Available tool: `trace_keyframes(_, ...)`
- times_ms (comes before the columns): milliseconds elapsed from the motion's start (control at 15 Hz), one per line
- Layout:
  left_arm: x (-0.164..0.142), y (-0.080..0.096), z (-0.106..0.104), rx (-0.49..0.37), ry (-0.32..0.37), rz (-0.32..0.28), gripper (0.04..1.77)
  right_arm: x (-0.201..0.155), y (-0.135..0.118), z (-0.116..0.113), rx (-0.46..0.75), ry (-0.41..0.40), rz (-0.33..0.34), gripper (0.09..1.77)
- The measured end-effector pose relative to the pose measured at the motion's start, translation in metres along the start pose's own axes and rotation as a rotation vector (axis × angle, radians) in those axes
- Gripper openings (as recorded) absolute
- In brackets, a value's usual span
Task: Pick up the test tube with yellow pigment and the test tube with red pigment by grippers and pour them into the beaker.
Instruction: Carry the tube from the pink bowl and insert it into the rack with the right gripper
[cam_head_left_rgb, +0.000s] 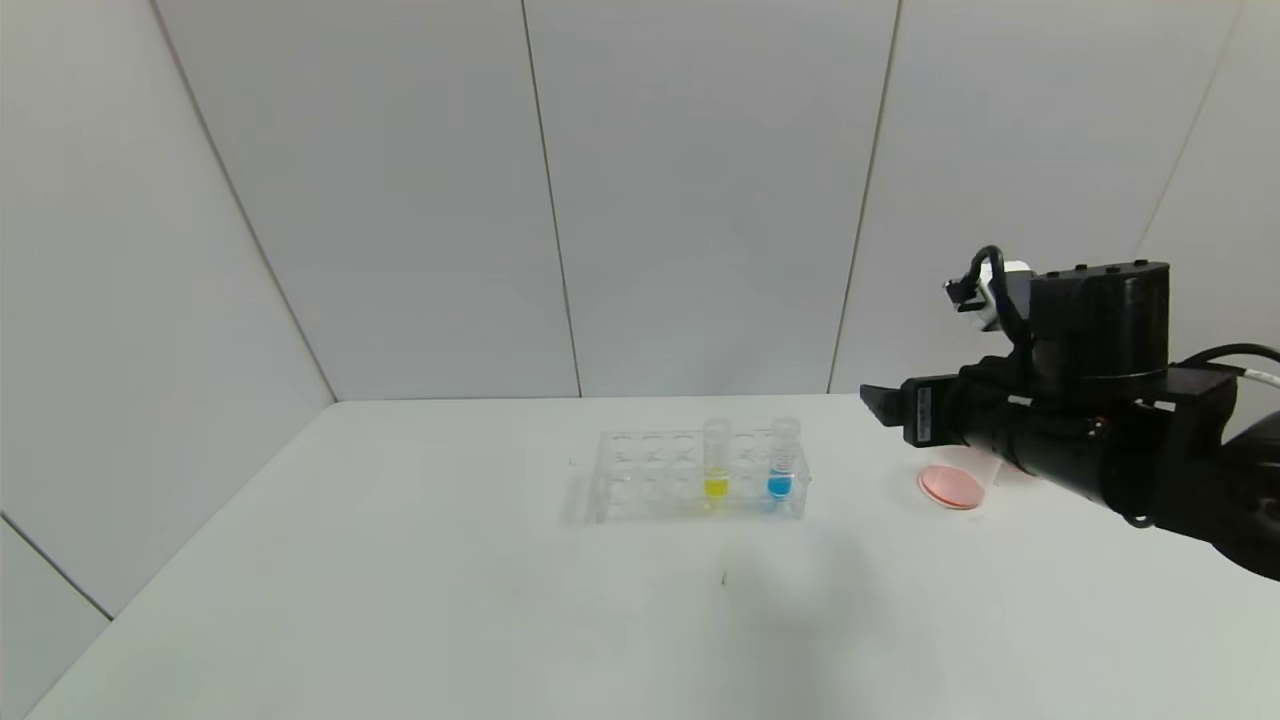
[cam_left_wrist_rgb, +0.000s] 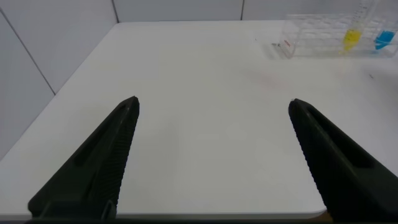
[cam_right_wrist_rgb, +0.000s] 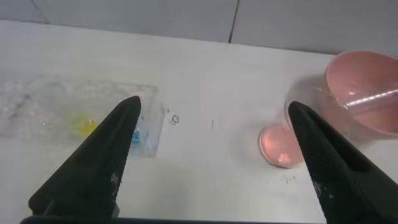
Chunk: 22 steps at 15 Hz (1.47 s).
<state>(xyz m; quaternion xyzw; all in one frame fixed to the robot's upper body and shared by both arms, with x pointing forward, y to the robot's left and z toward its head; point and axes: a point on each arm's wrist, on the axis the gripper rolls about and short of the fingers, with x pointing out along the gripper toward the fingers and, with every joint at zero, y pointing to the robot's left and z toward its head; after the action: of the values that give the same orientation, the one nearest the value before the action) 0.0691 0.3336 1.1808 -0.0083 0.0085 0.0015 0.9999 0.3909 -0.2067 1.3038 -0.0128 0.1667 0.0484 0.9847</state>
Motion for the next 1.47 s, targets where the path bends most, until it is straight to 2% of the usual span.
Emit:
trace_keyframes(133, 0.0, 0.0, 0.0, 0.0, 0.0, 0.0, 1.72, -0.012, 0.016, -0.005, -0.008, 0.02, 0.0, 1.7)
trace_keyframes(533, 0.0, 0.0, 0.0, 0.0, 0.0, 0.0, 1.72, -0.032, 0.079, -0.018, 0.048, 0.007, 0.002, 1.7)
trace_keyframes(800, 0.0, 0.0, 0.0, 0.0, 0.0, 0.0, 1.72, -0.02, 0.111, -0.028, 0.067, 0.018, 0.014, 1.7)
trace_keyframes(1467, 0.0, 0.0, 0.0, 0.0, 0.0, 0.0, 1.72, 0.037, 0.165, -0.053, 0.016, 0.079, -0.042, 1.7)
